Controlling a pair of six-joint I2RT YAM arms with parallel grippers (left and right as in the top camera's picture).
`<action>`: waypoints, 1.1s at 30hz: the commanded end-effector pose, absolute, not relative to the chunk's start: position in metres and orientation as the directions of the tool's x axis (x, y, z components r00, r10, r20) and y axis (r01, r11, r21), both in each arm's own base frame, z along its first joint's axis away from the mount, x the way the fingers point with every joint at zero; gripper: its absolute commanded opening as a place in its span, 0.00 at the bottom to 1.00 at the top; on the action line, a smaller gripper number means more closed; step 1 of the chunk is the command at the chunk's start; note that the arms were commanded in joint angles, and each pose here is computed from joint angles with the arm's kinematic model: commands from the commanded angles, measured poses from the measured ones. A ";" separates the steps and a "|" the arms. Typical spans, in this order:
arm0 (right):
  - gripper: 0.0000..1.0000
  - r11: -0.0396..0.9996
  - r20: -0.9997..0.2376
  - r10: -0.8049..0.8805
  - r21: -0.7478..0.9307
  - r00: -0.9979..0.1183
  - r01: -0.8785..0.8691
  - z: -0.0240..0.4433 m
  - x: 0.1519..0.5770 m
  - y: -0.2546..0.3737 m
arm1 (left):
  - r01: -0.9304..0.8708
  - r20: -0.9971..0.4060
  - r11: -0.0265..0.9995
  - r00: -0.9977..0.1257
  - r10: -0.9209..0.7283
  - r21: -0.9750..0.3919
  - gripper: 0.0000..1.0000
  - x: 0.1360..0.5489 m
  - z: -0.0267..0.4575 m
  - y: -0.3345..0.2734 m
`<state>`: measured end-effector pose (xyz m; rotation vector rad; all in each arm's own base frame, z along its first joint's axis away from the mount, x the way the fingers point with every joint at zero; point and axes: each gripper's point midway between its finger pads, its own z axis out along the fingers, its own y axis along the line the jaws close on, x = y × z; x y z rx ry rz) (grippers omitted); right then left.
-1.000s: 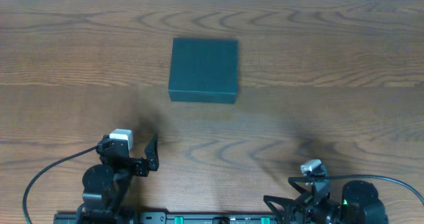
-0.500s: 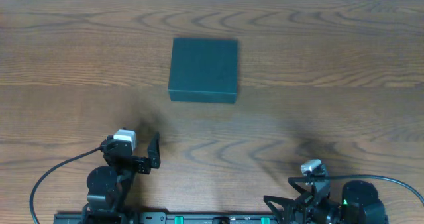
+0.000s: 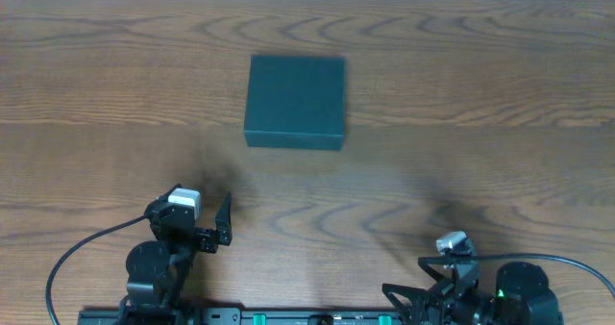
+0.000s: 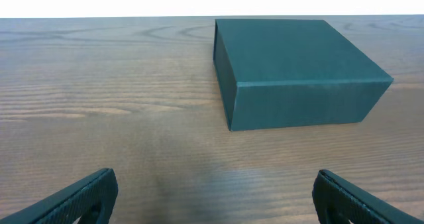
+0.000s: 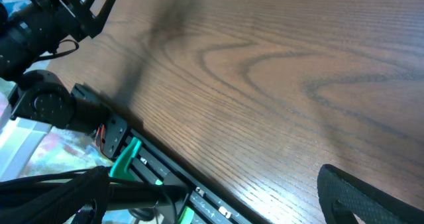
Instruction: Pack container
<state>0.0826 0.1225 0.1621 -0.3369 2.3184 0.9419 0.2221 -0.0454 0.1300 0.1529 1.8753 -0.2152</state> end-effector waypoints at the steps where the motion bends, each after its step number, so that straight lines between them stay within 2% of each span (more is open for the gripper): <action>1: 0.99 0.712 -0.617 0.000 0.552 -0.787 -0.433 0.162 0.082 0.123 | 0.215 -0.948 0.975 -0.319 0.017 -0.055 0.95 0.222 0.121 -0.045; 8: 0.99 0.712 -0.618 0.000 0.552 -0.786 -0.434 0.162 0.082 0.123 | 0.215 -0.948 0.975 -0.319 0.017 -0.055 0.95 0.222 0.121 -0.045; 11: 0.99 0.761 -0.661 -0.002 0.486 -0.751 -0.430 0.161 0.094 0.114 | 0.215 -0.948 0.975 -0.319 0.017 -0.055 0.95 0.222 0.121 -0.045; 13: 0.99 0.783 -0.753 0.002 0.410 -0.657 -0.468 0.175 0.112 0.111 | 0.215 -0.948 0.975 -0.319 0.017 -0.055 0.95 0.222 0.121 -0.045; 14: 0.99 0.772 -0.834 -0.035 0.327 -0.550 -0.545 0.191 0.121 0.113 | 0.215 -0.948 0.975 -0.319 0.017 -0.055 0.95 0.222 0.121 -0.045; 16: 0.99 0.758 -0.904 -0.087 0.213 -0.419 -0.616 0.203 0.129 0.116 | 0.215 -0.948 0.975 -0.319 0.017 -0.054 0.95 0.222 0.121 -0.045; 18: 0.99 0.748 -0.943 -0.160 0.078 -0.293 -0.659 0.203 0.137 0.117 | 0.215 -0.948 0.975 -0.319 0.017 -0.055 0.95 0.222 0.121 -0.045; 20: 0.99 0.767 -0.946 -0.196 0.015 -0.257 -0.641 0.190 0.146 0.112 | 0.215 -0.948 0.975 -0.319 0.017 -0.055 0.95 0.222 0.121 -0.045; 25: 0.99 0.819 -0.929 -0.218 -0.008 -0.299 -0.574 0.154 0.169 0.104 | 0.215 -0.948 0.975 -0.319 0.017 -0.055 0.95 0.222 0.121 -0.045; 33: 0.99 0.827 -0.872 -0.251 0.032 -0.419 -0.562 0.092 0.172 0.103 | 0.215 -0.948 0.975 -0.319 0.017 -0.055 0.95 0.222 0.121 -0.045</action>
